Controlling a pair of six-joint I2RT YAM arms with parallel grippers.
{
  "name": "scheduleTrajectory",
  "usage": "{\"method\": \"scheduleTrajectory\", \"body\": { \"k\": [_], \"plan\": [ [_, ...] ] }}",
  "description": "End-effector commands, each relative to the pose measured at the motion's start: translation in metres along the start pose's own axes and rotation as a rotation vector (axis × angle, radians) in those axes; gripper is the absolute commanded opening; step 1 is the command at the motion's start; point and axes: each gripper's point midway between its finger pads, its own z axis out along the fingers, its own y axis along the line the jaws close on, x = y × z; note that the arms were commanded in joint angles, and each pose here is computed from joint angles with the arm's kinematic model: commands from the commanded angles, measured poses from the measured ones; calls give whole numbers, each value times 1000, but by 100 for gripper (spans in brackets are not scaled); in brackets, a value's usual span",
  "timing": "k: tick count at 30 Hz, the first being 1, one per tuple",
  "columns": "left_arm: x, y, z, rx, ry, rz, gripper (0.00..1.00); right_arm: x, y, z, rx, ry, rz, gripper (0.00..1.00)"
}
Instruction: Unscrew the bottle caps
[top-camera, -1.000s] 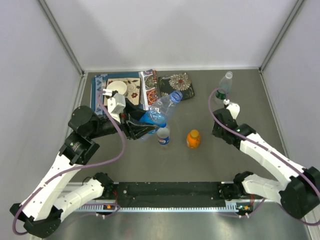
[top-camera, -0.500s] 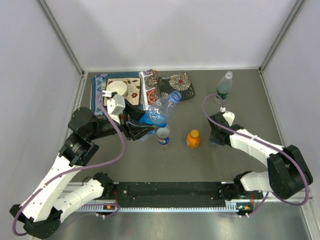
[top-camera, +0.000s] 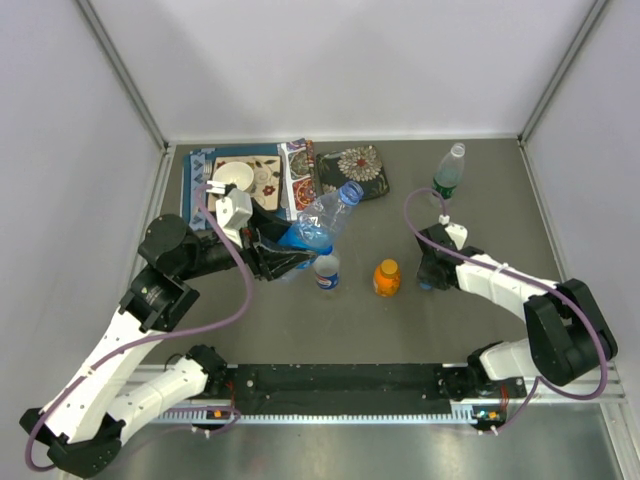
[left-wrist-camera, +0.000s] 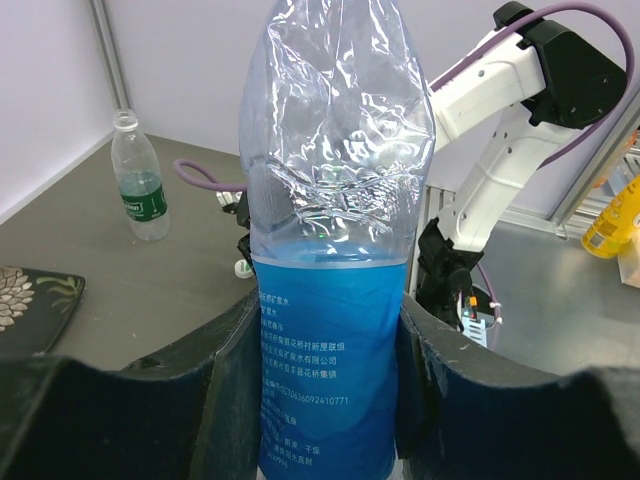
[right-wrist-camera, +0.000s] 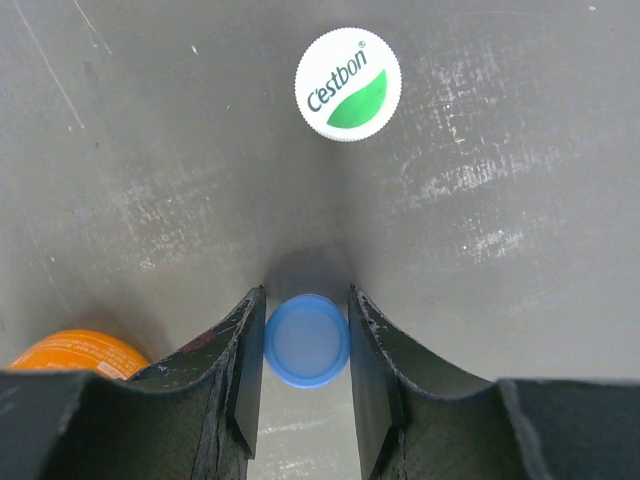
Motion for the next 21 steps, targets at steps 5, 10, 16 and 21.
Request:
{"method": "scheduleTrajectory", "body": {
  "k": [5, 10, 16, 21],
  "plan": [
    [-5, 3, 2, -5, -25, 26, 49, -4, 5, 3, -29, -10, -5, 36],
    [-6, 2, 2, -2, -25, 27, 49, -5, 7, 2, -35, -13, -6, 50],
    [-4, 3, 2, -1, -21, 23, 49, -26, 17, -12, -64, -55, 6, 55],
    [-5, 3, 2, -7, -23, 24, 50, -92, 36, -74, -141, -221, 18, 57]
  ]
}}
